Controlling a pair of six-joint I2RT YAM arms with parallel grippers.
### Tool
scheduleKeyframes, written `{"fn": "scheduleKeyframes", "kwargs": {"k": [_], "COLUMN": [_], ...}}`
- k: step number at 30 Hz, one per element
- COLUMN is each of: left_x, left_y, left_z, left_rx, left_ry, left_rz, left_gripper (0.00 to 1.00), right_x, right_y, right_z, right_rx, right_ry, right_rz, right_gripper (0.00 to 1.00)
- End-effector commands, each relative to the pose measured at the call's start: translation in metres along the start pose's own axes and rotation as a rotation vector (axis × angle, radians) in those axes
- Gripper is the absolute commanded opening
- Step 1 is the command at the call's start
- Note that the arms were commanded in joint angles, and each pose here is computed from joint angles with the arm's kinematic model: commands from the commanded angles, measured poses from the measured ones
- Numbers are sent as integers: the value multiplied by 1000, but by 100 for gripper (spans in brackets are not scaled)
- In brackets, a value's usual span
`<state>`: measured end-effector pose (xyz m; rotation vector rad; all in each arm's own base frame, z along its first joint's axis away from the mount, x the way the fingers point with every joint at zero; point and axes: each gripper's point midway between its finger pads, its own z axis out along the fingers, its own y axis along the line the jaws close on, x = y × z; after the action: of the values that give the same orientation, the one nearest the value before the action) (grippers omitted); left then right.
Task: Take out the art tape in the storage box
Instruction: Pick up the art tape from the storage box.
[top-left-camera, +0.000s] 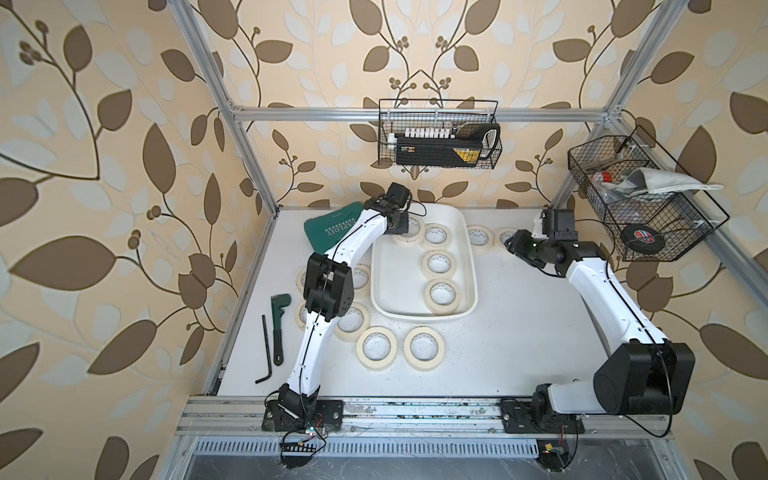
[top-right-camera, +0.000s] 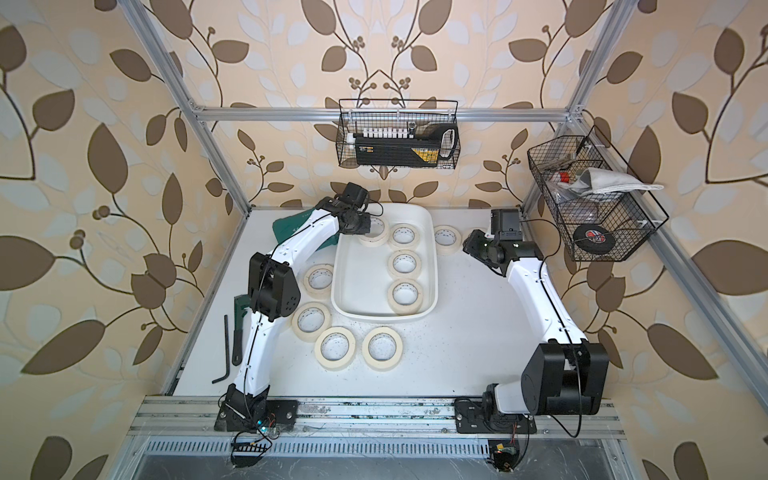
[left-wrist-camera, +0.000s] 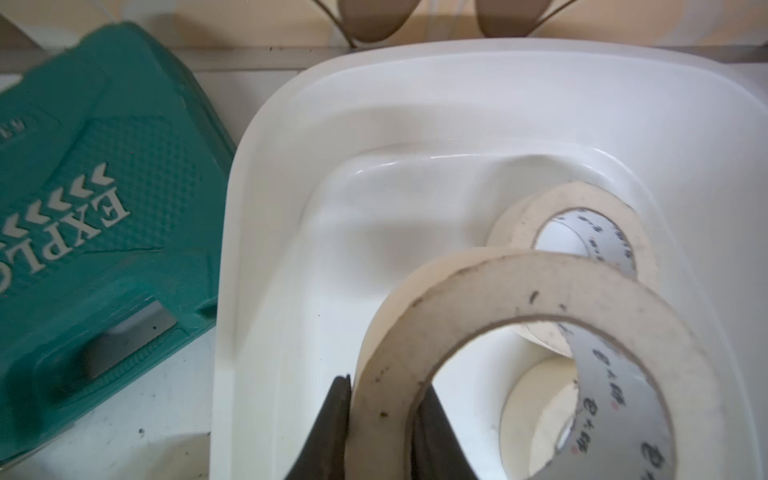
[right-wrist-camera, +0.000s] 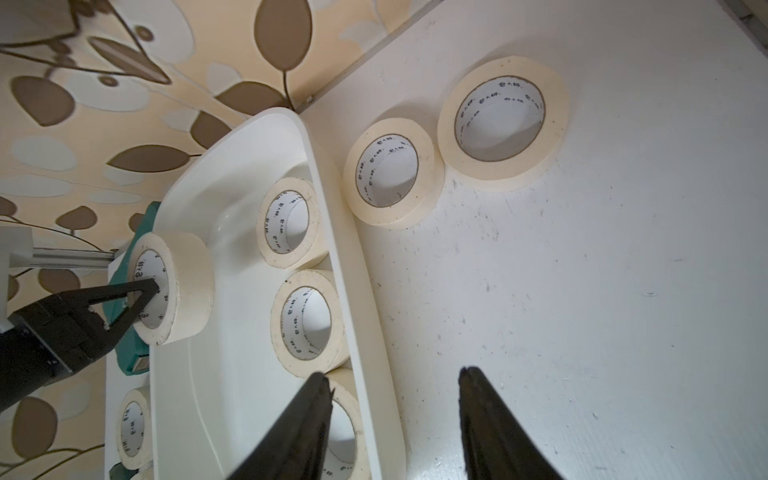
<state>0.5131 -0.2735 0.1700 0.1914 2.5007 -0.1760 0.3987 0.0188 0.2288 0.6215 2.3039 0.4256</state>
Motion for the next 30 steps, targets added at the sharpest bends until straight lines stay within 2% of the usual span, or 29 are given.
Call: {"fn": "scheduleKeyframes", "kwargs": {"k": [1, 7, 11, 20, 30], "left_x": [-18, -8, 3, 29, 36], "left_y": [-33, -66, -80, -104, -109], "left_z": [-71, -111, -130, -162, -172], "left_rx": [72, 105, 146, 202, 222], "left_ry": [-112, -151, -143, -149, -152], "left_rz": [161, 347, 404, 480, 494], "left_gripper": [9, 2, 0, 0, 0], "right_x": [-11, -1, 11, 49, 73], "right_y": [27, 47, 65, 106, 125], "right_z": [-24, -41, -50, -48, -26], "right_rx": [-78, -102, -133, -160, -145], "right_ry": [-35, -53, -50, 14, 85], "right_rz": [-5, -57, -96, -211, -261], "right_gripper": [51, 52, 53, 57, 62]}}
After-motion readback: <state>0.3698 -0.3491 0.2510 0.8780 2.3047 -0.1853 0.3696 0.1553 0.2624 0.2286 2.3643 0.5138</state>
